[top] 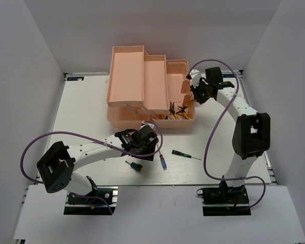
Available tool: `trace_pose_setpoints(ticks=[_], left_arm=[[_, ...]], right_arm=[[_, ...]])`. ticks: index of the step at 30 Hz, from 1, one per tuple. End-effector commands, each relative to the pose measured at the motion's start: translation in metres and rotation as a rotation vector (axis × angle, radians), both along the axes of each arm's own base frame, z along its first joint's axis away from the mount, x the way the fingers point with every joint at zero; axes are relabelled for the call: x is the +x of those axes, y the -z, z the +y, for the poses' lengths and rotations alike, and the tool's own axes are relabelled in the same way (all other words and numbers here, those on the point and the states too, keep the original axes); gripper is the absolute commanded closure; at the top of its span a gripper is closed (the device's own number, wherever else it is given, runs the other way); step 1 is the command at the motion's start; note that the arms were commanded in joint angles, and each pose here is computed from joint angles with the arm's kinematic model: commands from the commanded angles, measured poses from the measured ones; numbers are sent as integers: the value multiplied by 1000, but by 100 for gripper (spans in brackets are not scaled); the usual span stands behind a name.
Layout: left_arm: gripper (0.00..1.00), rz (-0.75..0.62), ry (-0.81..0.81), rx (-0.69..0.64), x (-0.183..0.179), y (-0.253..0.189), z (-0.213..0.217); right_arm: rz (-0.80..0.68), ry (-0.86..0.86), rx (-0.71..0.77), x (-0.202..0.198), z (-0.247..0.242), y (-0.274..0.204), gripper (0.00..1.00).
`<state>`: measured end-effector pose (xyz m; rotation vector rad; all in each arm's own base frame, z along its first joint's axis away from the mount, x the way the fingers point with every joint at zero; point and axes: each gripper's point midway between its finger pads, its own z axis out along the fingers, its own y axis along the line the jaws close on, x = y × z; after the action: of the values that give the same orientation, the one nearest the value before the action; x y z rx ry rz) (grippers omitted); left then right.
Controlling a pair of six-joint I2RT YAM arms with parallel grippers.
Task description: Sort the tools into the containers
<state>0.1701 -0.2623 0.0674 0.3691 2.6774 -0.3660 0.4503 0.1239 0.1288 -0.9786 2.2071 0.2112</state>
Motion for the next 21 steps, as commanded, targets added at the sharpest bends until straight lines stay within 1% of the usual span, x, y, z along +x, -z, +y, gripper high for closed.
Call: trace_pose_setpoints(ticks=[1,7,11,19,20,21], left_arm=[[34,-23,6,-42,6,-15,-9],[34,-19,20,-45,7,-14,-14],[34,-19,39,-26,9,-10,-15],[34,-20,42,-34,13,-13,-18],[34,-20,42,-34,13,-13,-18],[34,-20,42,-34,13,-13,-18]], right_arm=[[-21,-41,62,2,13,-27,100],[12,-78,114,-11,25,-45,100],[66,-85,141,-21,28,-46,100],[232,-139,222,-41,51,-42,100],[225,-166,247,-41,61,-52,100],[262,-159,248,-43,63,-45,100]])
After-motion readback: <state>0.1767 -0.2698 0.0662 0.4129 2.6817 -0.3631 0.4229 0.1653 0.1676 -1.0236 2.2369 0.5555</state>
